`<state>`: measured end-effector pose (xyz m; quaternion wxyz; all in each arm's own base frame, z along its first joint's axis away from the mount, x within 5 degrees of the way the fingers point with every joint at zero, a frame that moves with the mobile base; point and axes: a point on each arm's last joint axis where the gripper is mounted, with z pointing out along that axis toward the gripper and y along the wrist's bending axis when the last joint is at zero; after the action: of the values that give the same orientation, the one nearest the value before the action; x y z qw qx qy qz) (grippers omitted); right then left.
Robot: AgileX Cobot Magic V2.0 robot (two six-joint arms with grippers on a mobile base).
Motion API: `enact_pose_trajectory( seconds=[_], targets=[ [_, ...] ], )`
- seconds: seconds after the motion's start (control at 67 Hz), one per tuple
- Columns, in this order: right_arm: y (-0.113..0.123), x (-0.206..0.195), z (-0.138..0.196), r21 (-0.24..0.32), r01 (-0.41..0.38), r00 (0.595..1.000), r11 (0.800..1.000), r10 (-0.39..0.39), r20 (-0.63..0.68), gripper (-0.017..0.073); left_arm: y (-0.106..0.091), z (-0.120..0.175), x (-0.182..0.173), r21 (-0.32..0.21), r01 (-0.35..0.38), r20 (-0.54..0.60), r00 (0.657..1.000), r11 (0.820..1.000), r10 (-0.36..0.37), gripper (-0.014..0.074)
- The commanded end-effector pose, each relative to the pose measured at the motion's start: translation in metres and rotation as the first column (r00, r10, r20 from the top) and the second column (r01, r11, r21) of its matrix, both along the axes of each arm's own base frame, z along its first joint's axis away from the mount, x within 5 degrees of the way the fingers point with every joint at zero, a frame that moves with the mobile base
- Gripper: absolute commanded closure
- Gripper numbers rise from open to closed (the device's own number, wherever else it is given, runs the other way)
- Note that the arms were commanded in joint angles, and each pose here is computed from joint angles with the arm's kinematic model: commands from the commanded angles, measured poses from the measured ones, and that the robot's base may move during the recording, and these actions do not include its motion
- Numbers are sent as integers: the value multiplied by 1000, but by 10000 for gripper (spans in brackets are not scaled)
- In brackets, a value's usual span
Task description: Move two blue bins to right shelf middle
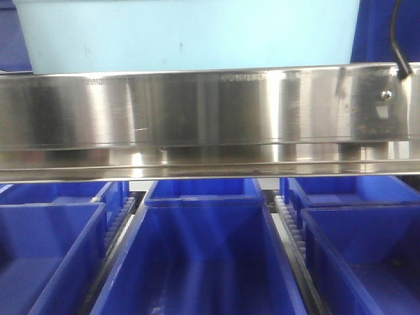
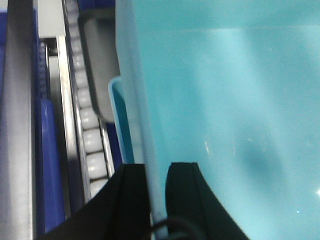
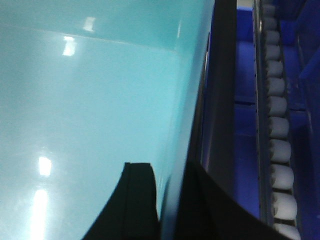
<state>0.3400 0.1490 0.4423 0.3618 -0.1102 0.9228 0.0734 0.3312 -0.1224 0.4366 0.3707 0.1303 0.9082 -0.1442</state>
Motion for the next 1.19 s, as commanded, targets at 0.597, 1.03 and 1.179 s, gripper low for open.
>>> enact_pose_trajectory(
  seconds=[0.597,1.03,1.179],
  targets=[
    [-8,-7,8,-29,0,999,1000,1,41,139,-2,5,-8,-21,20,8,1000,1000,-20,92],
    [-24,-42,42,19,22,995,1000,-24,101,69,16,34,-37,43,-6,92,996,999,2,30],
    [-23,-39,29,1,24,998,1000,-24,59,105,14,22,-34,45,-3,63,998,999,0,74]
  ],
)
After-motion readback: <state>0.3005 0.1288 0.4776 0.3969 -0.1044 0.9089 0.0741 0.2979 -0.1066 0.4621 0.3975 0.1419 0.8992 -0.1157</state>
